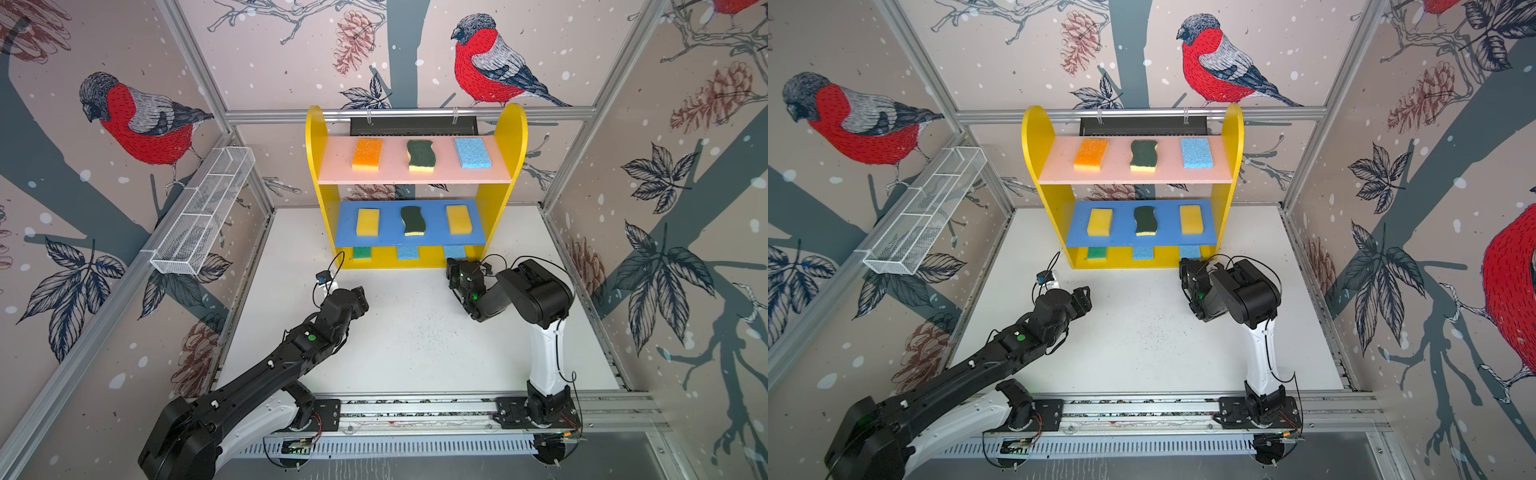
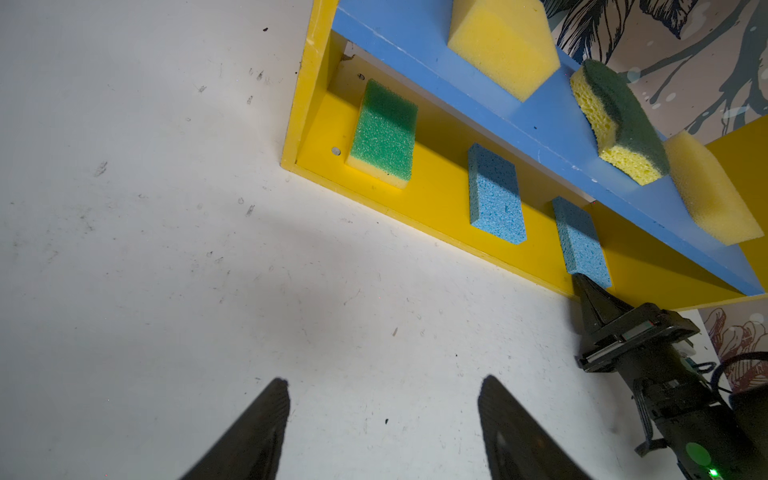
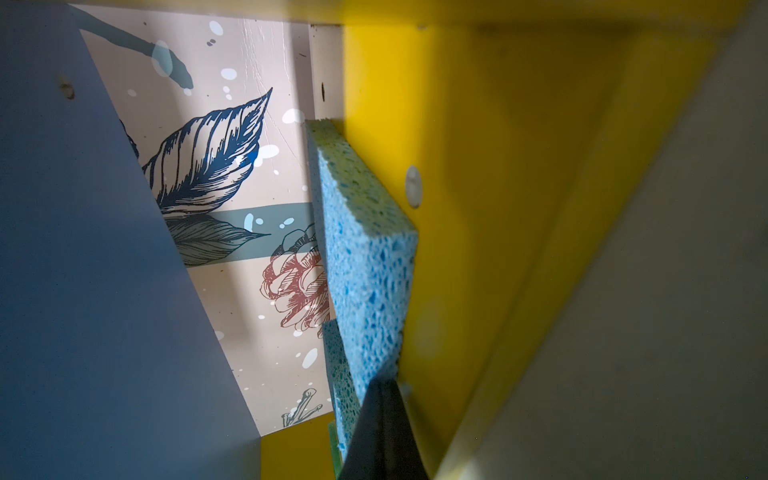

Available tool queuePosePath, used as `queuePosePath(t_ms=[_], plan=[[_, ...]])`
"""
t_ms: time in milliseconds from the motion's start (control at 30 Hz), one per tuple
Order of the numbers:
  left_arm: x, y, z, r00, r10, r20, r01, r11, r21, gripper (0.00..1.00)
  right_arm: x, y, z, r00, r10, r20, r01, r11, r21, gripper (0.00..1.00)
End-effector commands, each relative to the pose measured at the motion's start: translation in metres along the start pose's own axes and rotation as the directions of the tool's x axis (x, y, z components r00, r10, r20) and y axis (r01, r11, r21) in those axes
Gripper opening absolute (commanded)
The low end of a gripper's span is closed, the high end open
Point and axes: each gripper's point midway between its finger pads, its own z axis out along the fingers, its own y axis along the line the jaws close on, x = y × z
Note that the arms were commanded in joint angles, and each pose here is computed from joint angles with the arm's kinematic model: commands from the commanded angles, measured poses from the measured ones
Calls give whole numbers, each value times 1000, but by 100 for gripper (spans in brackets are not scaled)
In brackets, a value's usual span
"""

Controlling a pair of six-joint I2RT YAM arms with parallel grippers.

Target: Place and organize the cleaning sponges onto the shelf

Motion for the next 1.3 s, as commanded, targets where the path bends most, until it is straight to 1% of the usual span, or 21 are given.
queuePosePath(t_ms=[0,367,800,1033,1267], plan=[[-1,-3,0,1000,-15,6,15,1000,18,73,13,-84,-11,995,-25,-94,53,950,308,1],[2,0,0,1000,-30,0,30,999,16,72,20,-82,-8,990,-34,-137,74,952,296,1],[6,5,1,999,-37,-7,37,999,8,72,20,-82,-10,989,-34,-141,74,954,290,1],[9,6,2,999,-33,-15,33,999,0,72,19,-78,-25,987,-47,-150,88,957,278,1],[8,10,2,1000,-27,-7,27,999,-20,72,7,-60,-51,976,-139,-167,181,945,271,1]])
